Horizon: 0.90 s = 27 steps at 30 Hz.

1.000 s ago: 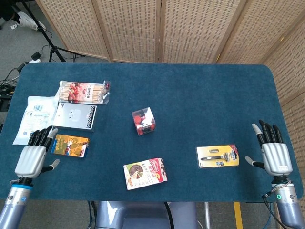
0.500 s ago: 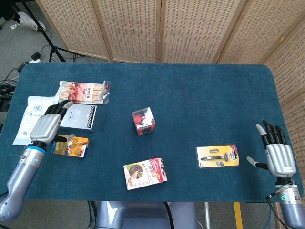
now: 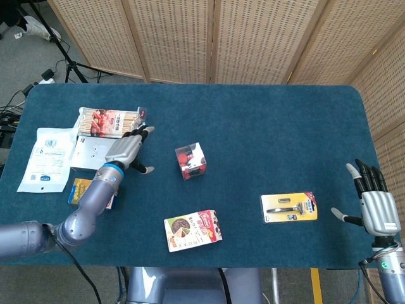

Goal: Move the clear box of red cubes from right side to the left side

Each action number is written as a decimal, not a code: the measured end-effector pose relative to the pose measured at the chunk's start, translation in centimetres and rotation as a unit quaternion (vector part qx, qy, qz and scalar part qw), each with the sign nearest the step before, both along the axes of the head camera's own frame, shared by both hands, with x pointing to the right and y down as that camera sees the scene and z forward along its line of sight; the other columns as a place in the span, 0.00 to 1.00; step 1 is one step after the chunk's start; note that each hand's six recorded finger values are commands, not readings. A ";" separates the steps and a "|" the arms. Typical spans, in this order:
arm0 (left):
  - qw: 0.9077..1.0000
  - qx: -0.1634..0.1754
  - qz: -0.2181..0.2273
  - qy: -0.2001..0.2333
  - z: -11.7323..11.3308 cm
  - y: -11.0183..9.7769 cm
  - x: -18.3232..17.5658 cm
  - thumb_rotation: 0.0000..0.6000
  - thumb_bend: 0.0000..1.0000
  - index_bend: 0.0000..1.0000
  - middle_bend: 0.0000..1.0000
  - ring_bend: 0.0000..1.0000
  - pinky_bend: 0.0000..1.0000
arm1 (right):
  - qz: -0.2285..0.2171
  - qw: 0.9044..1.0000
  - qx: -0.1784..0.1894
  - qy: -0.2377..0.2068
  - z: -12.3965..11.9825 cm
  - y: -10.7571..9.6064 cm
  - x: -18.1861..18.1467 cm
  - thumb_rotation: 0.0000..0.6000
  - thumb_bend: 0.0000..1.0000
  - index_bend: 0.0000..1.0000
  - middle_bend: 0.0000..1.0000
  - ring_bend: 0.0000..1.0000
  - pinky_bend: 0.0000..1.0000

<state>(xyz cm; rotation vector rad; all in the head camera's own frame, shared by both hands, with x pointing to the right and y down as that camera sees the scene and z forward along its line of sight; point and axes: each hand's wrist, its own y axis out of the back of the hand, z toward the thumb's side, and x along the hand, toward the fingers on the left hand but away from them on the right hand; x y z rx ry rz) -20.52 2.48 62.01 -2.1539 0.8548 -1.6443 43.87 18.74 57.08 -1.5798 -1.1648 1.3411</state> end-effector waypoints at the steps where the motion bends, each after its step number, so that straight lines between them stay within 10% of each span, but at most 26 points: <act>1: 1.000 -0.003 0.008 0.001 0.0 -0.1 1.2 1.00 0.22 0.00 0.00 0.00 0.00 | 0.002 1.000 0.000 -0.002 -0.1 0.0 0.1 1.00 0.05 0.00 0.00 0.00 0.00; 27: 0.998 0.002 0.041 -0.046 2.7 0.0 9.7 1.00 0.17 0.00 0.00 0.00 0.00 | -0.004 1.000 0.009 -0.028 -1.3 0.2 0.2 1.00 0.05 0.00 0.00 0.00 0.00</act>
